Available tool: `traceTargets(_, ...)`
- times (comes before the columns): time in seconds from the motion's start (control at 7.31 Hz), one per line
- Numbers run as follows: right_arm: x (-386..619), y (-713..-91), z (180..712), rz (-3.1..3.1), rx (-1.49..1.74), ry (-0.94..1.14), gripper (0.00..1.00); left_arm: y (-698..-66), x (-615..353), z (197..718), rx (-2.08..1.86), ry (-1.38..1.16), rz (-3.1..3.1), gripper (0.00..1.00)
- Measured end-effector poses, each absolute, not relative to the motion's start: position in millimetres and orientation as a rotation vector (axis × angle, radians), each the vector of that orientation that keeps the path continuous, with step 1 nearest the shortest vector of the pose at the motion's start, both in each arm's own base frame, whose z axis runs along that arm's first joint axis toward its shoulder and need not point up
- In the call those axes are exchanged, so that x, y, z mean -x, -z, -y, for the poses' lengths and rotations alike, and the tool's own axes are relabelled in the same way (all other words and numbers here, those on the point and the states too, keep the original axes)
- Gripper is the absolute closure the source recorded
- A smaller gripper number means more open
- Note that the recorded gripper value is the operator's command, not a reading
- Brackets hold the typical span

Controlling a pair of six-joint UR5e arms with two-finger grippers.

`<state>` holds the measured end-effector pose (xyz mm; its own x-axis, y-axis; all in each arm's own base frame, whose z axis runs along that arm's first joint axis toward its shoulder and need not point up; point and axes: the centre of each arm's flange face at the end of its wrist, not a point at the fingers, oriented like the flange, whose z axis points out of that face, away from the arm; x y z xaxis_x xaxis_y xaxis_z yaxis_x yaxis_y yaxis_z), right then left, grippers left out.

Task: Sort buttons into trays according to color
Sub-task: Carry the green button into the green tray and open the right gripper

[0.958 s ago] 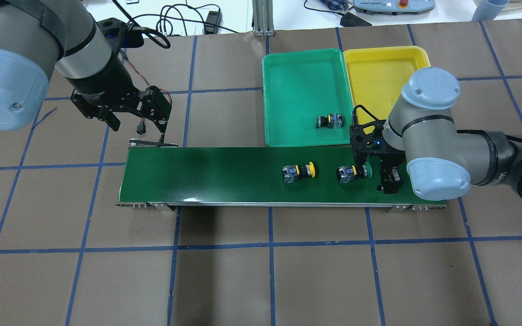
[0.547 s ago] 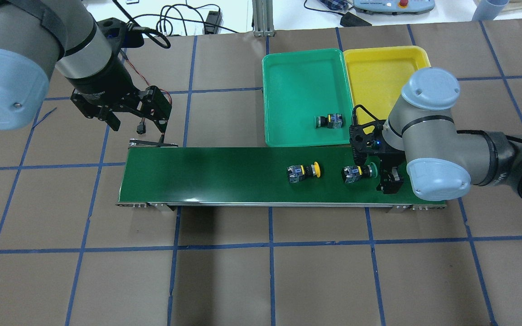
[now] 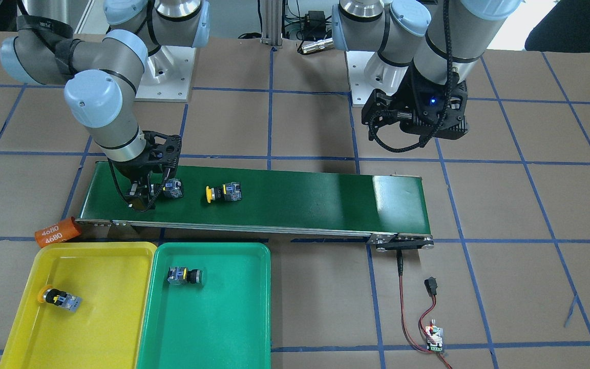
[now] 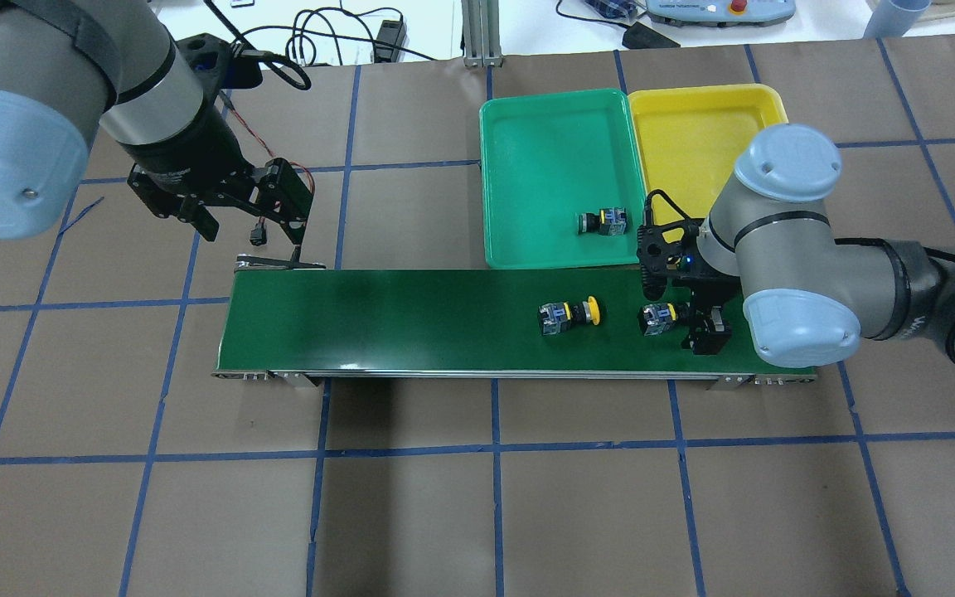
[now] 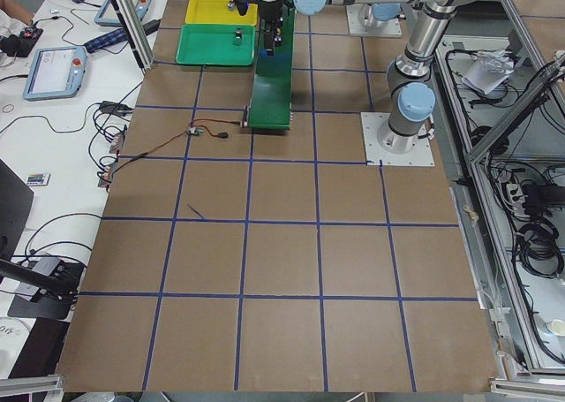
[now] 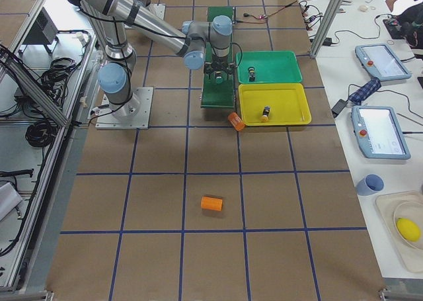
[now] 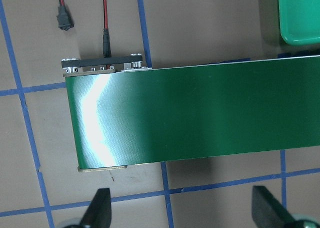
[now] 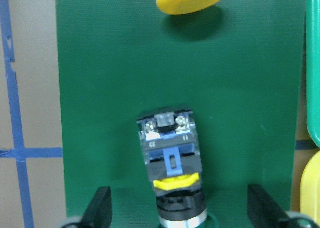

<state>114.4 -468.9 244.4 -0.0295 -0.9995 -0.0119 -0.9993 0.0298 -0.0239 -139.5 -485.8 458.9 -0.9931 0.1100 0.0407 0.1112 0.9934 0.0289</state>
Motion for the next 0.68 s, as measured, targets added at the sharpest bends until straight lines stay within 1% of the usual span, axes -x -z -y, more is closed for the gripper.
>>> traceTargets(0.27, -114.3, -245.2, 469.0, -2.234, 2.176, 0.014, 0.89, -457.4, 139.0, 485.7, 0.17, 0.053, 3.098, 0.0)
traceTargets(0.41, -113.9, -246.4, 469.4, -2.235, 2.181, 0.012, 0.95, -456.8, 138.6, 485.7, 0.17, 0.055, 3.099, 0.0)
traceTargets(0.68, -112.9, -249.4, 471.6, -2.24, 2.193, 0.01, 0.95, -456.1, 137.1, 485.1, 0.17, 0.061, 3.112, 0.0)
